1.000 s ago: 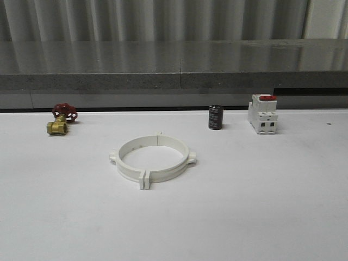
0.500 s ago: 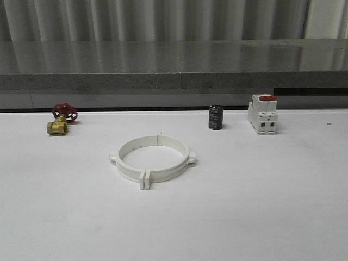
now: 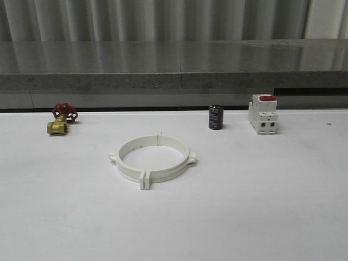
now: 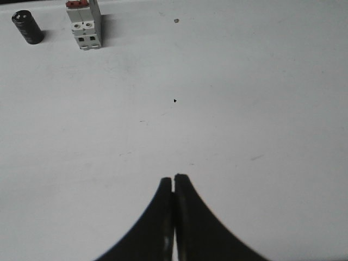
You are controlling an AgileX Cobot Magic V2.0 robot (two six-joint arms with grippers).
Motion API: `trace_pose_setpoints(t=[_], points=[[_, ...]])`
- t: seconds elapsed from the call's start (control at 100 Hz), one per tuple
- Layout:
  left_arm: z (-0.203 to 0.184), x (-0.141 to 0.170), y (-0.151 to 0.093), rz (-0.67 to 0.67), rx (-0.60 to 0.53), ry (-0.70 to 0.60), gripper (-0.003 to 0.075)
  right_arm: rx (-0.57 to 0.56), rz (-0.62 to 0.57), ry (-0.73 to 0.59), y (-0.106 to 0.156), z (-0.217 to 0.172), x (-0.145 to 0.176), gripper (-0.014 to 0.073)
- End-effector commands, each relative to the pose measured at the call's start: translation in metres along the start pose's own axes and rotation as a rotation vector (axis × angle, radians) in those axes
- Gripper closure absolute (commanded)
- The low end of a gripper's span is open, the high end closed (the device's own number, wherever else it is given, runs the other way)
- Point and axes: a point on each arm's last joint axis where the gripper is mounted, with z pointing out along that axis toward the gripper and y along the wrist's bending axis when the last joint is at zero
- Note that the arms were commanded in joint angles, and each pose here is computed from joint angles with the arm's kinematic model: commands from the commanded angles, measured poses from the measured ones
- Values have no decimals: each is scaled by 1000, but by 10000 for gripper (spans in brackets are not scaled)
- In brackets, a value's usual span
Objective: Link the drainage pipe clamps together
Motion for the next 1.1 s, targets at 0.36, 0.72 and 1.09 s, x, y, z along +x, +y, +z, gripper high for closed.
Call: trace_pose_setpoints(t=[0.36,0.72,1.09], points=[[-4,-15,-3,-8,20,-99,740,-13,-21,-100,-1,-5,-5,664],[-4,-15,-3,-8,20,-99,740,-91,-5,-378,-4,-12,31,664],[-4,-15,-3,-3,17,-99,740,-122,-19,-577,-4,16,71,664]])
